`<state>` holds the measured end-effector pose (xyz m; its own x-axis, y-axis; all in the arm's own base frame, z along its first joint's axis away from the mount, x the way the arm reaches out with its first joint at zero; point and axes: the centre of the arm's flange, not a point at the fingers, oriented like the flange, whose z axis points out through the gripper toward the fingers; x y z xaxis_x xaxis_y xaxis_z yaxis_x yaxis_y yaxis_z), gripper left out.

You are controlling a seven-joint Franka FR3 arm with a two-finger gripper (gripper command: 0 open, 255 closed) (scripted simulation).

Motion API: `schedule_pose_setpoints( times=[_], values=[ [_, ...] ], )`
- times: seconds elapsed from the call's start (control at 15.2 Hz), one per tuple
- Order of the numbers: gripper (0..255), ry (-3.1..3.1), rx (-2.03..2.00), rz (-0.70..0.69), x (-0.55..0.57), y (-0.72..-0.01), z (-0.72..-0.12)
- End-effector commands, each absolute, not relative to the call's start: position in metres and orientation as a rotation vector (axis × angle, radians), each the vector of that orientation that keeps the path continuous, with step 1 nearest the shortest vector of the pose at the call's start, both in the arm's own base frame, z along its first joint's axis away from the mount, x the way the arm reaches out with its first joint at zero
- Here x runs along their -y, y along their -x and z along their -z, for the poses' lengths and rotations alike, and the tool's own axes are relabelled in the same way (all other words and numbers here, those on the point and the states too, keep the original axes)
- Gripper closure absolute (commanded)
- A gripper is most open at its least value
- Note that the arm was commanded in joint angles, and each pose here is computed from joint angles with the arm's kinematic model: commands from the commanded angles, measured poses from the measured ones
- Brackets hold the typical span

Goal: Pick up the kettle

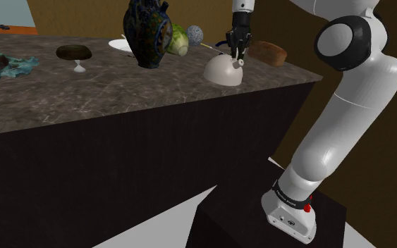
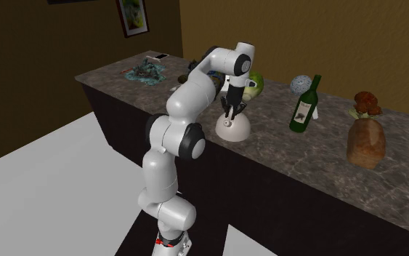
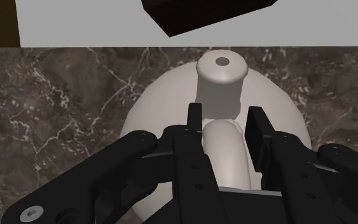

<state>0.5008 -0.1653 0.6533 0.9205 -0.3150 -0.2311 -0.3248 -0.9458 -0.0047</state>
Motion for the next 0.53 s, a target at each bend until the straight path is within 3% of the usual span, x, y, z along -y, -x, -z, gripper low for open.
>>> schedule_pose_setpoints(
  times=[0.0, 0.46],
  values=[
    [255, 3.036, -0.506, -0.355, 0.1652, -0.5010, -0.6529],
    [255, 3.036, -0.506, -0.355, 0.1655, -0.5005, -0.6573]
  ],
)
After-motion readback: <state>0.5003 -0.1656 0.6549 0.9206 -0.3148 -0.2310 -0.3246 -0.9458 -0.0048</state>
